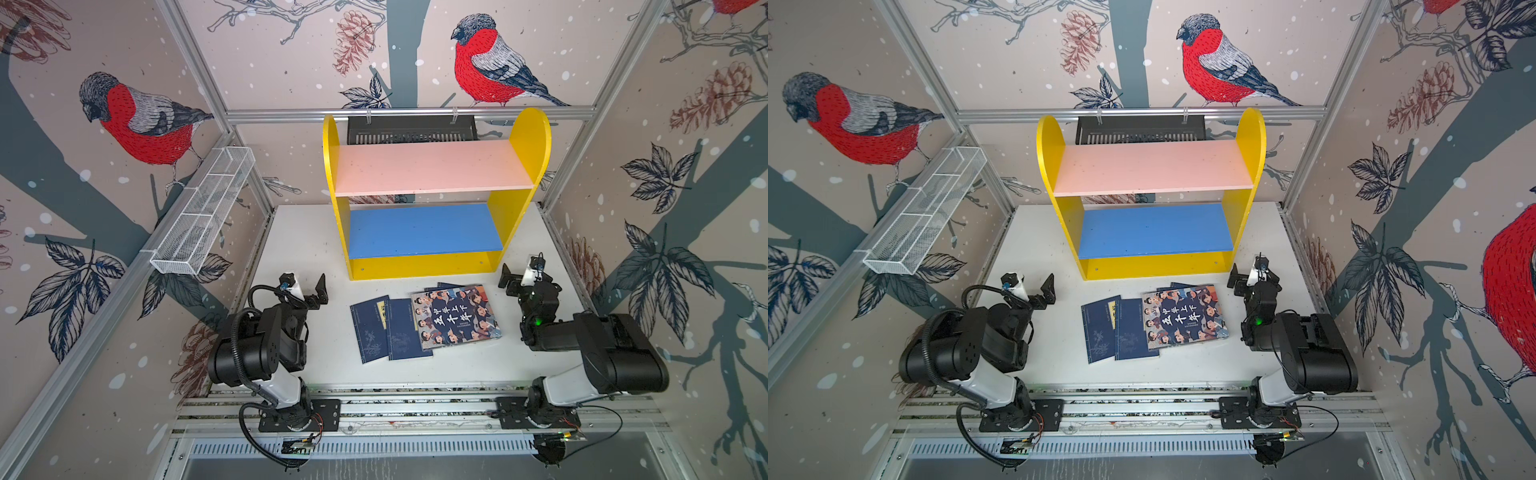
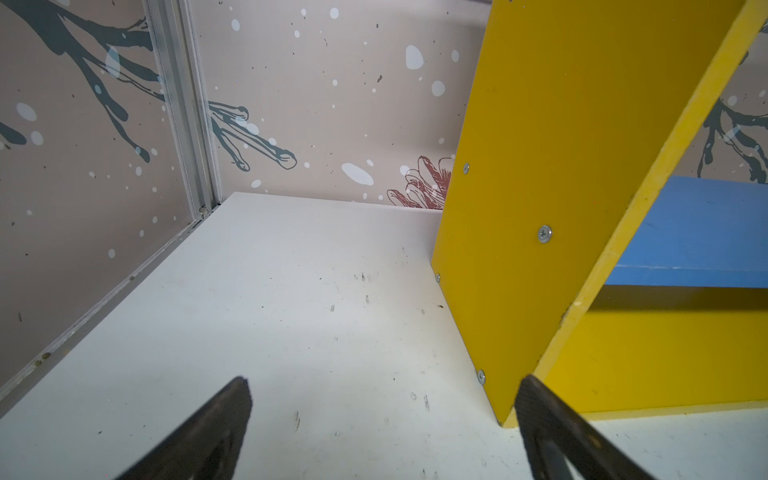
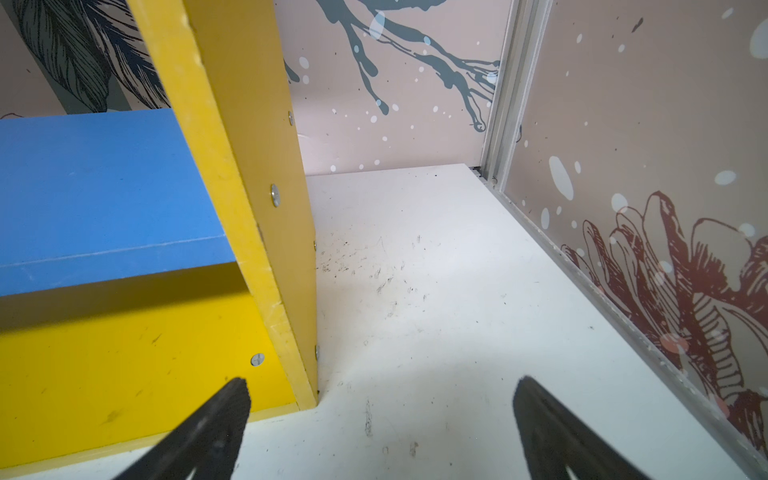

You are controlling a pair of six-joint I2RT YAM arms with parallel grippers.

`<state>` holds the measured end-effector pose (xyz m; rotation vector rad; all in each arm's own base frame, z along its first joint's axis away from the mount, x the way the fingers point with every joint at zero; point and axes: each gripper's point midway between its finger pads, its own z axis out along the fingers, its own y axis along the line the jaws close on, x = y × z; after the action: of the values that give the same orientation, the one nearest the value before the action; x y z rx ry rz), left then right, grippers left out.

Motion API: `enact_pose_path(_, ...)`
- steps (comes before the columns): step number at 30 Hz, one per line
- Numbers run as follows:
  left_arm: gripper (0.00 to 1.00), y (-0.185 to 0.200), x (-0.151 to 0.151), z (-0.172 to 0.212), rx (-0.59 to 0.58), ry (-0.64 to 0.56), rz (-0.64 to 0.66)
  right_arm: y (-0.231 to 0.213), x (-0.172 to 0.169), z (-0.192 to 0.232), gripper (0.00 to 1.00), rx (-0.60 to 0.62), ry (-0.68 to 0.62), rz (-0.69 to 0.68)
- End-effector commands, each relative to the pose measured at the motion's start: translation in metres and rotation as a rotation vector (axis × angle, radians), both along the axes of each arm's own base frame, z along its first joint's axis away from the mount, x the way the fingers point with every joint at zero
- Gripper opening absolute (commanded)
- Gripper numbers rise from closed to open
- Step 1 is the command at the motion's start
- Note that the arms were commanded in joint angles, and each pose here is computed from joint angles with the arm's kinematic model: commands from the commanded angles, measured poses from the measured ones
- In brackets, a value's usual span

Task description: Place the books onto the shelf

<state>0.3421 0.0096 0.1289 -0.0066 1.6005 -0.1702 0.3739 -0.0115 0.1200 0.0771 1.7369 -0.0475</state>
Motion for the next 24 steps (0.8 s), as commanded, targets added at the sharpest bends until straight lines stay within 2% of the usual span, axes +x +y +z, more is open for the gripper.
enact_pose_path(1,0.99,-0.003,0.001,0.018,0.024,-0.075,-0.019,-0.001,0.001,0.005,1.0,-0.009,-0.019,-0.006)
enact_pose_path(9,0.99,-0.018,0.015,0.011,0.062,-0.019,-0.099,-0.002,0.0,0.005,1.0,-0.001,-0.019,-0.001)
enact_pose_path(14,0.99,-0.019,0.008,0.018,0.066,-0.054,-0.094,-0.017,0.001,0.015,1.0,0.009,-0.032,-0.101)
enact_pose_path(20,0.99,-0.025,0.002,0.039,0.08,-0.066,-0.13,-0.029,-0.004,0.035,1.0,0.045,0.032,-0.214)
enact_pose_path(24,0.99,-0.025,0.01,0.053,0.037,0.018,-0.135,-0.036,-0.019,0.046,1.0,0.125,0.098,-0.329)
